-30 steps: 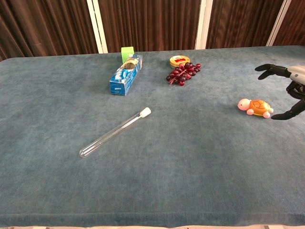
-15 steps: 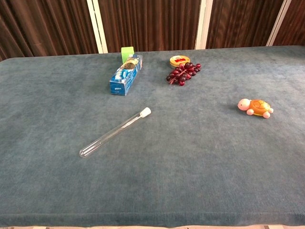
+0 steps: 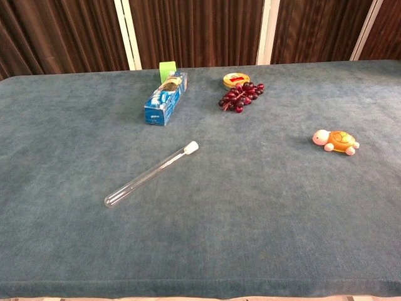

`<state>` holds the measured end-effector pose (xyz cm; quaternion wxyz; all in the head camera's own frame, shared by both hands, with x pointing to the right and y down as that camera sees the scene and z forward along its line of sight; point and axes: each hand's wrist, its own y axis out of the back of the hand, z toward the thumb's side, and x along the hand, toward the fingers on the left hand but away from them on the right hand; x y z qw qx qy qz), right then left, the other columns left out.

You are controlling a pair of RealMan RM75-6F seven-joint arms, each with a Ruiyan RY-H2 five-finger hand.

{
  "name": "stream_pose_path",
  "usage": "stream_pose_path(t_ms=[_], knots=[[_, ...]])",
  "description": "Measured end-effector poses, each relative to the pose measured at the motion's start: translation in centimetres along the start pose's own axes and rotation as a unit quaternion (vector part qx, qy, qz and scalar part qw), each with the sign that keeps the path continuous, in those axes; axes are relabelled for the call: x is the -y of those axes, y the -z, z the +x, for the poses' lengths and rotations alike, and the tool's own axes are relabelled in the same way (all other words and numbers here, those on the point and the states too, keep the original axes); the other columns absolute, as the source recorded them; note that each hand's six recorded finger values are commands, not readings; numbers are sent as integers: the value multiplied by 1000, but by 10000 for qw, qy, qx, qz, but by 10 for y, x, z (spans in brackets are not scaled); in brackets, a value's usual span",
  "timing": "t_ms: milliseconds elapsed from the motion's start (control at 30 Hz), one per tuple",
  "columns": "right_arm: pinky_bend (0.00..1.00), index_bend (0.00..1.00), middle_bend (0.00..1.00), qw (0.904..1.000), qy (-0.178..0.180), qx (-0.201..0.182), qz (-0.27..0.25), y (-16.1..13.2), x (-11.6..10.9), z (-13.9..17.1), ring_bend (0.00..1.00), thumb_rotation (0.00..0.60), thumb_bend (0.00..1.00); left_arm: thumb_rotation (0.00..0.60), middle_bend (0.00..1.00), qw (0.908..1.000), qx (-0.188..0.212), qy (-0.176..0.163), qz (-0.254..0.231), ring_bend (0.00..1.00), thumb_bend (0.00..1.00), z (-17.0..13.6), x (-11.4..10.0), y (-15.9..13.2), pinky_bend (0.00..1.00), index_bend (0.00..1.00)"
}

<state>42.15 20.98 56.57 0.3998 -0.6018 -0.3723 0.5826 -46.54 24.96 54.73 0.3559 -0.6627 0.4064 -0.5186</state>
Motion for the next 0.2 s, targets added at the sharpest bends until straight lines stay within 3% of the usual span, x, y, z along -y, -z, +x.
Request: stream_pose_path(t_ms=[200], knots=[[91,0,0,10000,-82,11,-36,0,4,0,0,600,114,600,234,10000,-19,-15,-19,204,488,-1,-1,0,359,314]])
